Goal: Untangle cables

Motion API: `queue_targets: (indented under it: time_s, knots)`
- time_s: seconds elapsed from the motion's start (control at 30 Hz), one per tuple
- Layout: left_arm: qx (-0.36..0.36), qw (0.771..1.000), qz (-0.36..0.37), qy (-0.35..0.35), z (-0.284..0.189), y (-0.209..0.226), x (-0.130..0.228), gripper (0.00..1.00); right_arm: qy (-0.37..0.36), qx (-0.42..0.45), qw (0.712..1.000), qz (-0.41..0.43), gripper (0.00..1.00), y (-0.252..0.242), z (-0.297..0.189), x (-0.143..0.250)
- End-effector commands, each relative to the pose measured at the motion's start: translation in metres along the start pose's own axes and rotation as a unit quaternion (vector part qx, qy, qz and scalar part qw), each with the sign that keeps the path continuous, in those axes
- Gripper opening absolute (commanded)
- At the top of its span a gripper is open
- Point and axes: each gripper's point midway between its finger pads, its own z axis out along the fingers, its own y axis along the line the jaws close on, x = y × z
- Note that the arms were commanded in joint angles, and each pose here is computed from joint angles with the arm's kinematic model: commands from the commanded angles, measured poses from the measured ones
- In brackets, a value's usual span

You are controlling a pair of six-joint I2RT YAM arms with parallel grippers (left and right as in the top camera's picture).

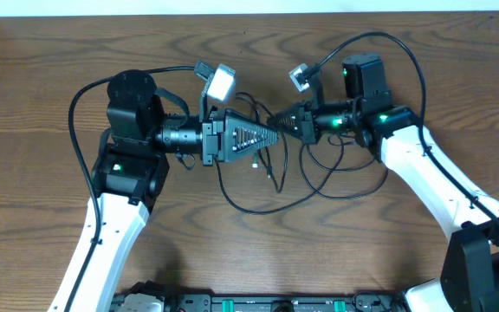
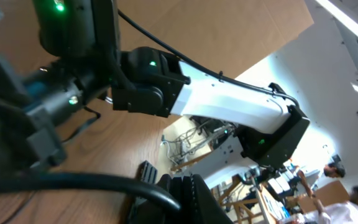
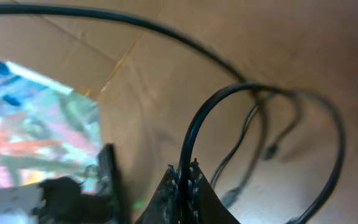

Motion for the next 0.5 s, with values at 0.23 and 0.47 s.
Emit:
queue_targets:
  time_s: [0.23,0.47]
  knots:
    - [0.017,1.0,0.022,0.008,-0.001,-0.027,0.002,0.08,-0.006,0.054,0.996,-0.067,0.14,-0.001,0.028,-0.005]
    - [0.012,0.999,0.031,0.003,0.006,-0.028,0.0,0.08,-0.001,0.067,0.995,-0.071,0.57,0.002,0.037,-0.002]
